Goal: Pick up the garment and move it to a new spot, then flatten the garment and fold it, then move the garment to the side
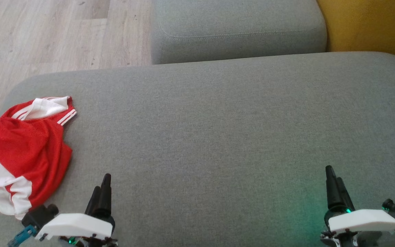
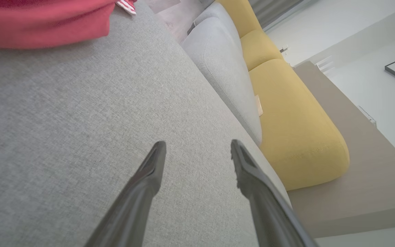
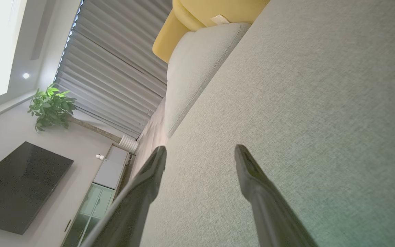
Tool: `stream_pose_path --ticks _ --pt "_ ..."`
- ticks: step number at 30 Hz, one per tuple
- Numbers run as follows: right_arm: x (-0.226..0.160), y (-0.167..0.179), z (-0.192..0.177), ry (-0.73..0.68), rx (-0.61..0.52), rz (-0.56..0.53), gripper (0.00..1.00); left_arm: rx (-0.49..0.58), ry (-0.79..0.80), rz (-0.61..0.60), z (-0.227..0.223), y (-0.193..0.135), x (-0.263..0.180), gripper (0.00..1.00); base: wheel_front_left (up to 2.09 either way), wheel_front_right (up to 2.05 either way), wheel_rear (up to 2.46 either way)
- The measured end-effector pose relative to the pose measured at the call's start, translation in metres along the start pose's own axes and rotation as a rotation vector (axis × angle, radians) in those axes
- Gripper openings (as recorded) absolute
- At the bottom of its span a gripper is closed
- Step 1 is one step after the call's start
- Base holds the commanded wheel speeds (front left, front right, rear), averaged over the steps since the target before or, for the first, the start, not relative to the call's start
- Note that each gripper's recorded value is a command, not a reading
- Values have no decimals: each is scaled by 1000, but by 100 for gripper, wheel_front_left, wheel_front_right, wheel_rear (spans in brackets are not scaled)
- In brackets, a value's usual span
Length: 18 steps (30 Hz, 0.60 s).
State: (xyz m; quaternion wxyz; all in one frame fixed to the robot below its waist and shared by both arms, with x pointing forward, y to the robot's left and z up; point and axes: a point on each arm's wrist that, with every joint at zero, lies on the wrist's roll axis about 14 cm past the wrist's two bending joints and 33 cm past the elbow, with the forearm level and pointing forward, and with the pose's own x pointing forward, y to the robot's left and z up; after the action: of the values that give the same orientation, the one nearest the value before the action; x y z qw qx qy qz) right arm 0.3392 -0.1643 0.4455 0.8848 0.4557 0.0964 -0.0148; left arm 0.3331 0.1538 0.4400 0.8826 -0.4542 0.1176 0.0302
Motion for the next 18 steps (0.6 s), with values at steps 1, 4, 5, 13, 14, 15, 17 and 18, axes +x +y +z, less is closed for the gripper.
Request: stream_pose_path --ticks 1,4,5,13,14,15,17,18 --pt "-1 1 -2 5 -12 3 100 12 -1 -2 0 -1 0 100 0 0 0" --pt "-1 2 -3 5 -49 10 100 51 -10 -9 1 -3 0 100 0 0 0" --pt "-1 4 -3 6 -63 15 100 64 -14 -14 2 -5 0 100 0 0 0" --pt "-1 18 -8 9 -177 63 100 190 -26 -41 1 -15 -1 100 0 0 0" --pt "-1 19 -8 8 -191 67 100 204 -29 -46 1 -16 -1 100 0 0 0" --pt "-1 20 -9 9 -205 72 100 219 -32 -47 1 -17 -1 100 0 0 0" --pt "-1 23 -10 9 -231 84 100 248 -32 -54 0 -19 -1 100 0 0 0" --pt "-1 25 -11 9 -244 90 100 262 -36 -59 0 -21 -2 100 0 0 0"
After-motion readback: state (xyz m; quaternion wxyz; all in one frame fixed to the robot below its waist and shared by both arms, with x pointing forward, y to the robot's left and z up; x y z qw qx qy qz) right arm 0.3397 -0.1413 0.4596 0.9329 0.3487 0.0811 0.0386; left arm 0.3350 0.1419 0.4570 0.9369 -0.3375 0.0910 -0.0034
